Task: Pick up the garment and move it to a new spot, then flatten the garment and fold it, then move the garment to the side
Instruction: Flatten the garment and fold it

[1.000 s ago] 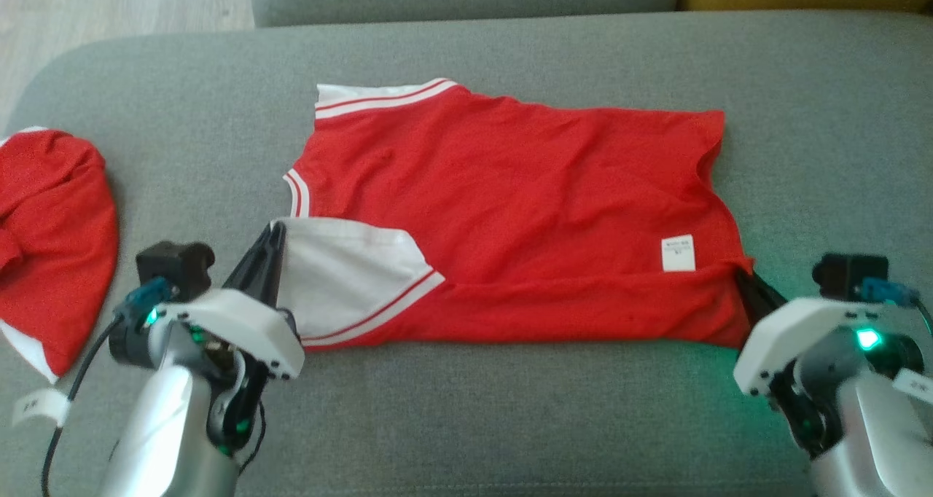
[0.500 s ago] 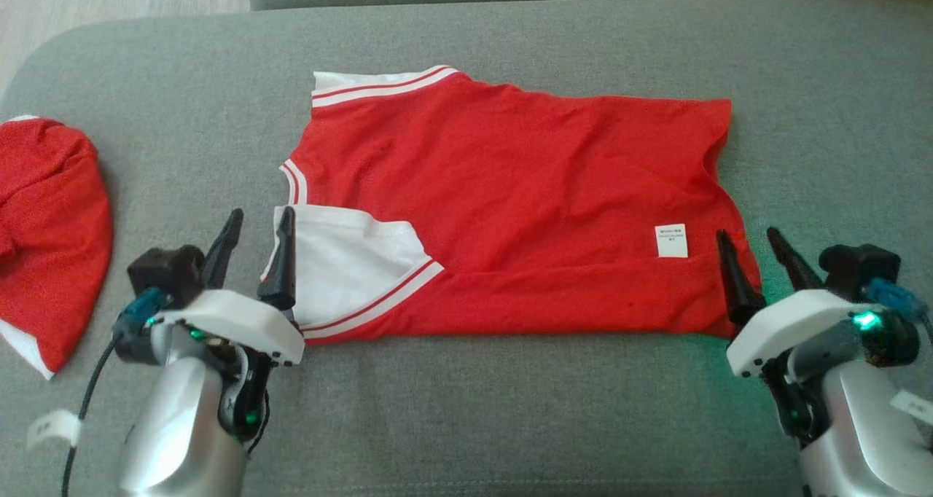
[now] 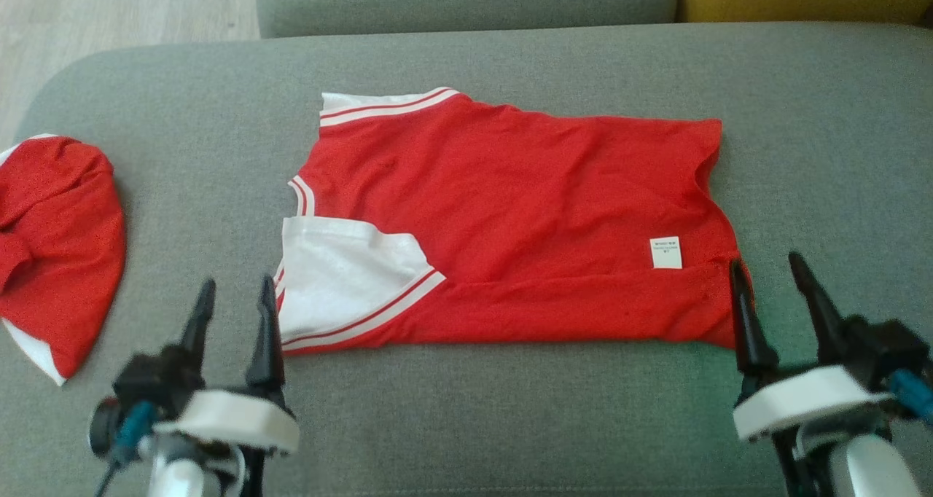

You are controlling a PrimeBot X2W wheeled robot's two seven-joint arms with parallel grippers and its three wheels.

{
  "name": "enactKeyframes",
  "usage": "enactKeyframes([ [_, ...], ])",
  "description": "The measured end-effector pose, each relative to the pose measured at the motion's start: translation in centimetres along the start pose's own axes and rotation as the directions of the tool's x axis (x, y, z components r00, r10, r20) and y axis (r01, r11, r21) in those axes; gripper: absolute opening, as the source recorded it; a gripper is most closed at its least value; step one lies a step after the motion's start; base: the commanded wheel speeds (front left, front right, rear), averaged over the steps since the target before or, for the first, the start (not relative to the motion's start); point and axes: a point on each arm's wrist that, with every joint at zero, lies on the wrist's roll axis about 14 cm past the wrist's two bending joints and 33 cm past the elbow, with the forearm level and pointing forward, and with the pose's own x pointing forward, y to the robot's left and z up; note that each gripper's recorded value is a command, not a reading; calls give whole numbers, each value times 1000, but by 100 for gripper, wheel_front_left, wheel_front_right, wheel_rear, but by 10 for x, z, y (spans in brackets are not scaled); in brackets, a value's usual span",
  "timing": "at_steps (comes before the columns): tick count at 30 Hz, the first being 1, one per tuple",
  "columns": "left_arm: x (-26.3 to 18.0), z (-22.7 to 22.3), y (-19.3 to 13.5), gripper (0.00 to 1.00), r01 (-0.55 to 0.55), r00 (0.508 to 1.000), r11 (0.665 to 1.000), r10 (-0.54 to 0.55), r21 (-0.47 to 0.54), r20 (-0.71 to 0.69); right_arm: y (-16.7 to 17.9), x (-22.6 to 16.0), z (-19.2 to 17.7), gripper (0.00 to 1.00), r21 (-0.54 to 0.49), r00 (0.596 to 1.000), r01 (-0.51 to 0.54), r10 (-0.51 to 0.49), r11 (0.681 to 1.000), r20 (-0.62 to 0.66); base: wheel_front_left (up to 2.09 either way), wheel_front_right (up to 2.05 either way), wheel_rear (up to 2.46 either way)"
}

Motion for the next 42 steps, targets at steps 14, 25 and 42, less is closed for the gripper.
enactKeyframes([
  [14,-23,-14,-8,100,21,999,1000,-21,9,-46,7,-24,-2,100,24,1000,8,-8,1000,-25,0,0,0],
  [25,-11,-49,-17,100,63,977,997,-72,-48,-202,-3,-14,-32,100,61,991,37,-29,997,-128,0,0,0],
  [42,0,-120,-11,47,-28,872,980,-72,-197,-484,-16,-19,-123,41,96,842,109,-40,989,-538,0,0,0],
])
